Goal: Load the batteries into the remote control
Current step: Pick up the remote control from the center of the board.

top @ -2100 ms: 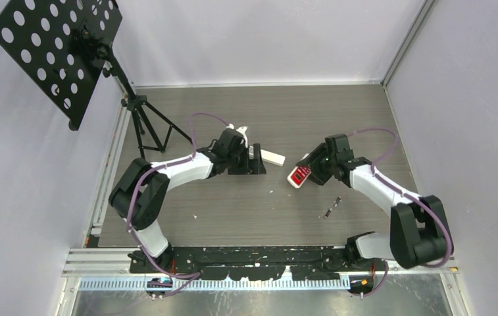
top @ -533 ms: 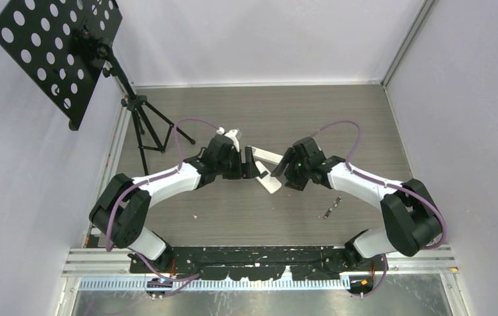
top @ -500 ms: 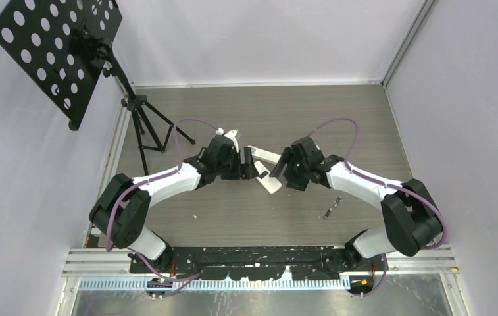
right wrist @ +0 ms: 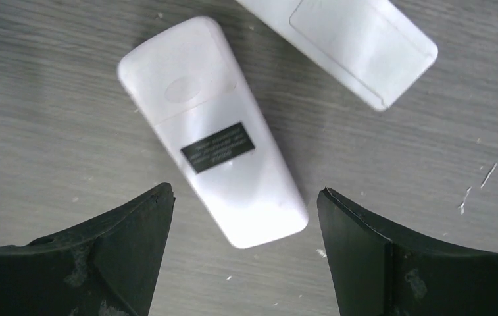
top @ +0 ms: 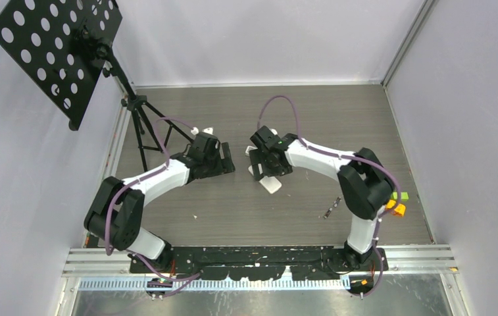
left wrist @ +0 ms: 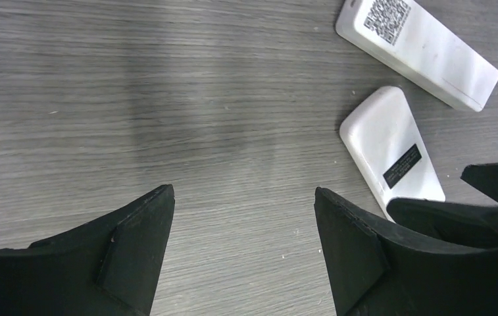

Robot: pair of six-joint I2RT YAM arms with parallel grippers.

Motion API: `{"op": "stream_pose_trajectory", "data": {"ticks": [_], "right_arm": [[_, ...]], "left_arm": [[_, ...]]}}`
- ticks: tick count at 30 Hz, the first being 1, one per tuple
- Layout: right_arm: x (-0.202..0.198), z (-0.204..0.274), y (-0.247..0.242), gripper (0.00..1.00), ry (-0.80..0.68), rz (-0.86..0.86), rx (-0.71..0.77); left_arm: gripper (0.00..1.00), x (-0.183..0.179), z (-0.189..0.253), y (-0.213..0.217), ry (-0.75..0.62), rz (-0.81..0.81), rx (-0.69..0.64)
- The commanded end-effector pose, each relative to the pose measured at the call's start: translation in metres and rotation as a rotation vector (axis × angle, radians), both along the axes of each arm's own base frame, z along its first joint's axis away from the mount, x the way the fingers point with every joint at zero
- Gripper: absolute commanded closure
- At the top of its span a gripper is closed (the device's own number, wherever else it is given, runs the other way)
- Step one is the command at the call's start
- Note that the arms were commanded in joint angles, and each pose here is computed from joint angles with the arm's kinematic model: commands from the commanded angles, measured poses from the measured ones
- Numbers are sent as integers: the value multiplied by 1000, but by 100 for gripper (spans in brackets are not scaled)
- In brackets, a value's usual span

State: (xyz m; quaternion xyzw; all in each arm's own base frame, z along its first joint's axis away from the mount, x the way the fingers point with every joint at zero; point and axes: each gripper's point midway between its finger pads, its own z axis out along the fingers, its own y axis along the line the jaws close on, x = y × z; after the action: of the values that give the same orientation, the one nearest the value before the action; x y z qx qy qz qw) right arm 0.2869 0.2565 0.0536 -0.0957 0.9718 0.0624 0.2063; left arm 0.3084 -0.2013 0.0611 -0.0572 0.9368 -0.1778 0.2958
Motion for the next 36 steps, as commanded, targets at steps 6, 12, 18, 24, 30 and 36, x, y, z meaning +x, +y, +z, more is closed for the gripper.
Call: {"op": "stream_pose_trajectory", "data": {"ticks": [6, 12, 18, 24, 30, 36], "right_arm": [[15, -16, -3, 18, 24, 128, -182], [22, -15, 4, 20, 36, 138, -173], [17, -17, 8, 26, 104, 136, -131], [11, -21, 10, 24, 180, 149, -150], [12, -26, 14, 35, 218, 163, -143], [21, -19, 18, 61, 169, 106, -83]], "left_arm": [[20, 2, 17, 17, -33, 58, -17], [19, 3, 27, 16, -54, 50, -41], [19, -1, 37, 17, -76, 44, -55], [19, -5, 44, 17, -91, 34, -74], [19, -7, 48, 18, -106, 27, -75], [18, -12, 54, 6, -128, -34, -143]]}}
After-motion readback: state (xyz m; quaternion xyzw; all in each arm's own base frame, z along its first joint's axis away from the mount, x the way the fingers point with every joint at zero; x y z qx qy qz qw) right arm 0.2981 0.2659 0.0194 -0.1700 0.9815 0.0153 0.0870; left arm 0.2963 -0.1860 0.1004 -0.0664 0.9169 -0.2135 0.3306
